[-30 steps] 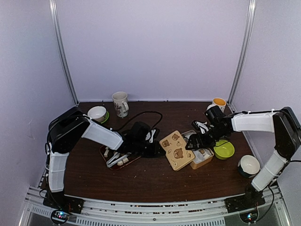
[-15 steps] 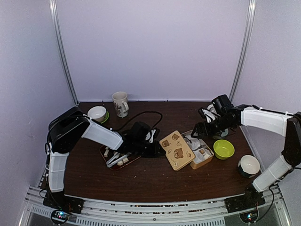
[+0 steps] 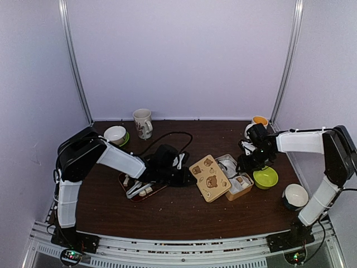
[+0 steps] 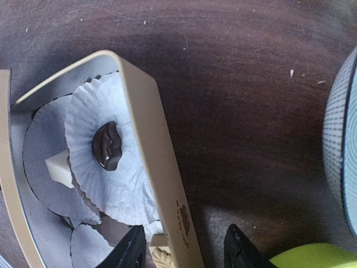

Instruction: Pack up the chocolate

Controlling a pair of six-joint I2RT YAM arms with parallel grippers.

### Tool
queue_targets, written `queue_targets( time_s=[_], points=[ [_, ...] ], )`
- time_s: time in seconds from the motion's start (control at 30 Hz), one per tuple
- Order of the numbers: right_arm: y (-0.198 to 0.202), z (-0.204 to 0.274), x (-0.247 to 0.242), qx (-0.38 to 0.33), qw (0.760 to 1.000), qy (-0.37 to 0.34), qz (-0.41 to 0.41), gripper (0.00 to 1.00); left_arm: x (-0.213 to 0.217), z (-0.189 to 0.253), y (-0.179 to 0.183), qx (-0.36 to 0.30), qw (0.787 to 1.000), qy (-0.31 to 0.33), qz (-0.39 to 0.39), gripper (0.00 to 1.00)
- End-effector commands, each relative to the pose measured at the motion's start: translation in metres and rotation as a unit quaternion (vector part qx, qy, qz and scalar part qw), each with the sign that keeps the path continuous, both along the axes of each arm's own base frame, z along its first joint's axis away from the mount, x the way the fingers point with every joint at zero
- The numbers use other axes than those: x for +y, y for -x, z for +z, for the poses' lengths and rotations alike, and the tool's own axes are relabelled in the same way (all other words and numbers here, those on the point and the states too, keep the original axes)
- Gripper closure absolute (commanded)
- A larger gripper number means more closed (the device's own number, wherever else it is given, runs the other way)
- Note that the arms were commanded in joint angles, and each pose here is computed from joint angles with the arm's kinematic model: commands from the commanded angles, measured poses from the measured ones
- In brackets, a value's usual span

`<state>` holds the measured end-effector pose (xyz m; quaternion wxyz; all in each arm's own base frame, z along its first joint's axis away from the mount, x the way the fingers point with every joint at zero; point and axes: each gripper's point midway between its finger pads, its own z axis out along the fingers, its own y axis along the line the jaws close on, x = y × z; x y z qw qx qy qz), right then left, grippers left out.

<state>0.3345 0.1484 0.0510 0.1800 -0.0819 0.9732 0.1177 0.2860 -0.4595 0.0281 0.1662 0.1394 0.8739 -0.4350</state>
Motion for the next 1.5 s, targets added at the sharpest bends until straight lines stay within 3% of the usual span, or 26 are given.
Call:
queue_targets(
  time_s=[0.0,0.3,1.03,1.27,1.47],
  points=[
    [0.006,-0.004,0.022,-0.001,0.999,-0.048,0.002,0.55,-0.001,-0.004,0.009,0.006,1.000,0.009,-0.014,0.85],
    [0.026,0.003,0.073,-0.001,0.992,-0.121,0.024,0.60,0.001,0.003,0.011,-0.001,1.000,0.021,-0.012,0.85],
    [0.053,0.023,0.104,0.009,0.978,-0.199,0.062,0.55,0.008,0.028,0.011,-0.019,0.999,0.032,-0.007,0.84],
    [0.068,0.020,0.117,0.019,0.975,-0.209,0.071,0.56,0.023,0.040,0.009,-0.032,0.999,0.030,0.008,0.69],
    [0.078,0.025,0.137,0.020,0.970,-0.230,0.082,0.57,0.028,0.050,0.012,-0.040,0.999,0.024,0.001,0.65]
  ],
)
